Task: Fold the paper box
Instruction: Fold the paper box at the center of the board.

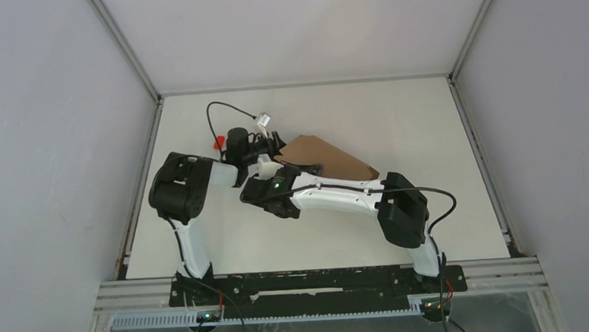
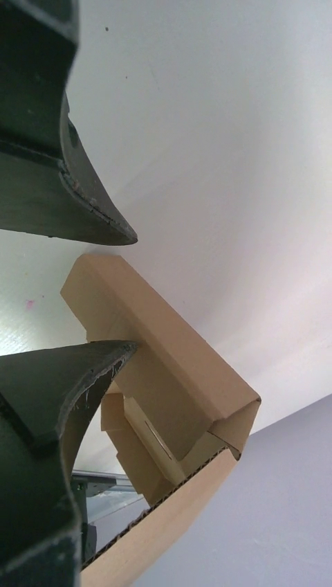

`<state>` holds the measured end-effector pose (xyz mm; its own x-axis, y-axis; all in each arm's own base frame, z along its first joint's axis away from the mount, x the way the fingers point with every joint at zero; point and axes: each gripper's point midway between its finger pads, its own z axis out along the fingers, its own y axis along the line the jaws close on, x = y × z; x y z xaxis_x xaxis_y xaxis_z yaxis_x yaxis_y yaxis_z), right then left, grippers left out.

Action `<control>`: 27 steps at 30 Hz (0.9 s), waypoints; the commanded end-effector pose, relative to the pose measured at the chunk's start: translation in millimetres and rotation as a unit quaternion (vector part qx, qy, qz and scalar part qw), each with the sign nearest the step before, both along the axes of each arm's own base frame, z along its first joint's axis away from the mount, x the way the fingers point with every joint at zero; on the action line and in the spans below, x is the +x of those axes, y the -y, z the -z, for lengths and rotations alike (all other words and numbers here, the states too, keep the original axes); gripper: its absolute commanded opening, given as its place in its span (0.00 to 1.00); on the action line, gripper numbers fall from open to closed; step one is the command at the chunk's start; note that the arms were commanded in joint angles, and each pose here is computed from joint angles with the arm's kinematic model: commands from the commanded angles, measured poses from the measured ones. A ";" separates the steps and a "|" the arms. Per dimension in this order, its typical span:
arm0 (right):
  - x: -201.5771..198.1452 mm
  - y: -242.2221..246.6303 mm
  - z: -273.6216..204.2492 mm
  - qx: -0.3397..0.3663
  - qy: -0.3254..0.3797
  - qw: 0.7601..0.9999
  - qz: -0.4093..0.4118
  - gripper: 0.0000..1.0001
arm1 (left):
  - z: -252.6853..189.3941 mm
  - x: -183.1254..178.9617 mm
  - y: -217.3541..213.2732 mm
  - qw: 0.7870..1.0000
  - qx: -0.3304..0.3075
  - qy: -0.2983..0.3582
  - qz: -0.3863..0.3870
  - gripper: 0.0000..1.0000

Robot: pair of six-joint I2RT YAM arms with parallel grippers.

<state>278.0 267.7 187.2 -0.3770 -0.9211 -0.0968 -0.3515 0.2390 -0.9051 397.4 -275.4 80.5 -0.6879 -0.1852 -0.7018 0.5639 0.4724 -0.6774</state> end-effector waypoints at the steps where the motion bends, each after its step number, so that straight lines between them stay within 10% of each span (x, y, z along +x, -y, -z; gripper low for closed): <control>1: 1.0 -9.2 -15.5 0.030 0.025 0.999 0.002 0.00 | -19.3 0.8 3.5 0.999 -0.021 0.037 0.001 0.58; 27: -6.0 -15.9 -7.3 0.035 0.014 0.999 0.010 0.00 | -16.8 -8.3 13.0 0.997 -0.032 0.057 -0.028 0.61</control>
<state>272.8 274.0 187.4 -0.3953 -0.9114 -0.1148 -0.3448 0.2630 -0.9011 389.4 -285.5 79.4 -0.6403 -0.2460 -0.7277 0.5665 0.4885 -0.6636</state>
